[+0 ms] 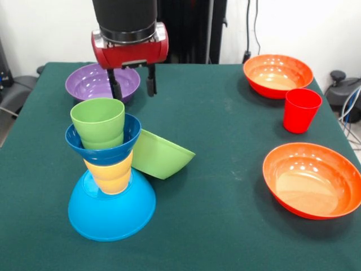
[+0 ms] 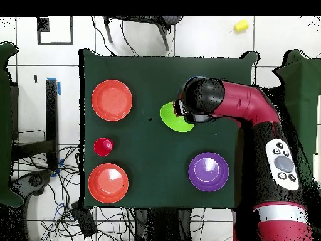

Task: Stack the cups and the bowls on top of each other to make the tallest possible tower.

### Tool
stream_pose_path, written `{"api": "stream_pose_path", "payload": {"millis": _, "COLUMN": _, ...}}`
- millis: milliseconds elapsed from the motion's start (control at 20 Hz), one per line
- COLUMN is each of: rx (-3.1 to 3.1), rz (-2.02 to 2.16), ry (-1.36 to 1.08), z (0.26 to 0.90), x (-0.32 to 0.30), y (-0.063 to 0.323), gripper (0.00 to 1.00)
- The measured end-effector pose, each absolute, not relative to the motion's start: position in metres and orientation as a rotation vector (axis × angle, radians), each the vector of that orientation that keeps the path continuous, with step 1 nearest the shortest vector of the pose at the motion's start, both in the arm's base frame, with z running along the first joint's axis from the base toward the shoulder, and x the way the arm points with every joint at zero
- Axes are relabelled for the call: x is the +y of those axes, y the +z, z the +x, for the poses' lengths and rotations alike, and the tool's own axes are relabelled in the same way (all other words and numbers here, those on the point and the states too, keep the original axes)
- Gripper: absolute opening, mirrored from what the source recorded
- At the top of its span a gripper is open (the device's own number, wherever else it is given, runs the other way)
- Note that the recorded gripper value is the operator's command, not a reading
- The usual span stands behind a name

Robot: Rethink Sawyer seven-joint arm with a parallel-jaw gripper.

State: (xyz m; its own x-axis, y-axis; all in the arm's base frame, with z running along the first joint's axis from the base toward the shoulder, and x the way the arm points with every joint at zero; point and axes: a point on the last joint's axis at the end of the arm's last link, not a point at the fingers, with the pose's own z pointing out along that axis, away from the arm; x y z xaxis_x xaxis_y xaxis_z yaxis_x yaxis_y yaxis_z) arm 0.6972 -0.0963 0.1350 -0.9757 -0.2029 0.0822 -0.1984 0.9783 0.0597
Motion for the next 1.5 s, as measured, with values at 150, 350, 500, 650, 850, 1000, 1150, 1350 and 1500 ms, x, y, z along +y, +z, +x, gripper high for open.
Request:
{"api": "stream_pose_path", "payload": {"millis": 150, "rx": -3.002, "rz": 0.289, "ry": -0.108, "z": 0.695, "x": -0.095, "y": 0.149, "gripper": 1.00}}
{"api": "stream_pose_path", "payload": {"millis": 350, "rx": -2.884, "rz": 0.232, "ry": -0.219, "z": 0.686, "x": -0.090, "y": 0.195, "gripper": 1.00}}
{"api": "stream_pose_path", "payload": {"millis": 500, "rx": -2.854, "rz": 0.212, "ry": -0.269, "z": 0.685, "x": -0.089, "y": 0.213, "gripper": 1.00}}
{"api": "stream_pose_path", "payload": {"millis": 650, "rx": -2.862, "rz": 0.180, "ry": -0.328, "z": 0.689, "x": -0.089, "y": 0.237, "gripper": 1.00}}
{"api": "stream_pose_path", "payload": {"millis": 850, "rx": -2.899, "rz": 0.155, "ry": -0.374, "z": 0.696, "x": -0.086, "y": 0.254, "gripper": 1.00}}
{"api": "stream_pose_path", "payload": {"millis": 1000, "rx": -2.925, "rz": 0.148, "ry": -0.389, "z": 0.702, "x": -0.083, "y": 0.260, "gripper": 1.00}}
{"api": "stream_pose_path", "payload": {"millis": 1150, "rx": -2.978, "rz": 0.152, "ry": -0.391, "z": 0.712, "x": -0.074, "y": 0.263, "gripper": 1.00}}
{"api": "stream_pose_path", "payload": {"millis": 1350, "rx": -3.039, "rz": 0.181, "ry": -0.377, "z": 0.724, "x": -0.055, "y": 0.262, "gripper": 1.00}}
{"api": "stream_pose_path", "payload": {"millis": 1500, "rx": -3.076, "rz": 0.214, "ry": -0.362, "z": 0.732, "x": -0.038, "y": 0.258, "gripper": 1.00}}
